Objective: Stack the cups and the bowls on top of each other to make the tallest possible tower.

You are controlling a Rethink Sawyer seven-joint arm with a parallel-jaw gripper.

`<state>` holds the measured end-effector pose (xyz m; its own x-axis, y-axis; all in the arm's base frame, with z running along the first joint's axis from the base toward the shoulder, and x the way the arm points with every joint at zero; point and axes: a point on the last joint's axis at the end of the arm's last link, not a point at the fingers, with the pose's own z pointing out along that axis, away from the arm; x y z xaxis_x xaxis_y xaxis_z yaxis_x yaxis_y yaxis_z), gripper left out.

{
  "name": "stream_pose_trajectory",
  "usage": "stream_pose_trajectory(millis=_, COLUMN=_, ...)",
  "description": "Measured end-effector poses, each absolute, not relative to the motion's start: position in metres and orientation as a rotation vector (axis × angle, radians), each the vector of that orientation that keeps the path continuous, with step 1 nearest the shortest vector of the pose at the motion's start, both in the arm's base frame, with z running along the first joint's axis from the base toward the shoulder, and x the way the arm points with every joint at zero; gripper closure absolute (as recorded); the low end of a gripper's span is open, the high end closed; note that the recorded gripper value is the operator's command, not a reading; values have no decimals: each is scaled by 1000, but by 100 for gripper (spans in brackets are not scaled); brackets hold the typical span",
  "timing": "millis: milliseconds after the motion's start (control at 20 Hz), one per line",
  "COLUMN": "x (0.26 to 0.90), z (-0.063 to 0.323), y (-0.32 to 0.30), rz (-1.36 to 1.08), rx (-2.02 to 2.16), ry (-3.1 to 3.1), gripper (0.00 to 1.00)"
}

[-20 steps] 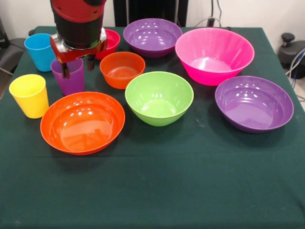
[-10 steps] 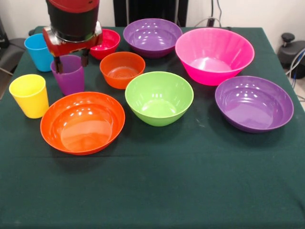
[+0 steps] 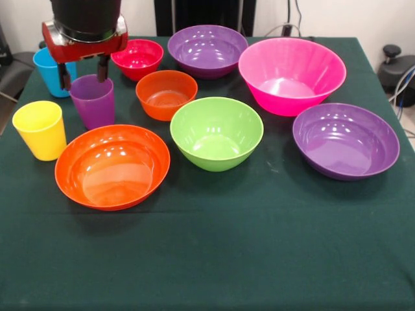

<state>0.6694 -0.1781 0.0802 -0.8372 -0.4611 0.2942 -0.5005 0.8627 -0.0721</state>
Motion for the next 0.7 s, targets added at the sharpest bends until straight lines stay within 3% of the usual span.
stream_pose_trajectory(millis=700, x=634, z=67, y=-198, rz=166, rx=688, ry=-2725, gripper=0)
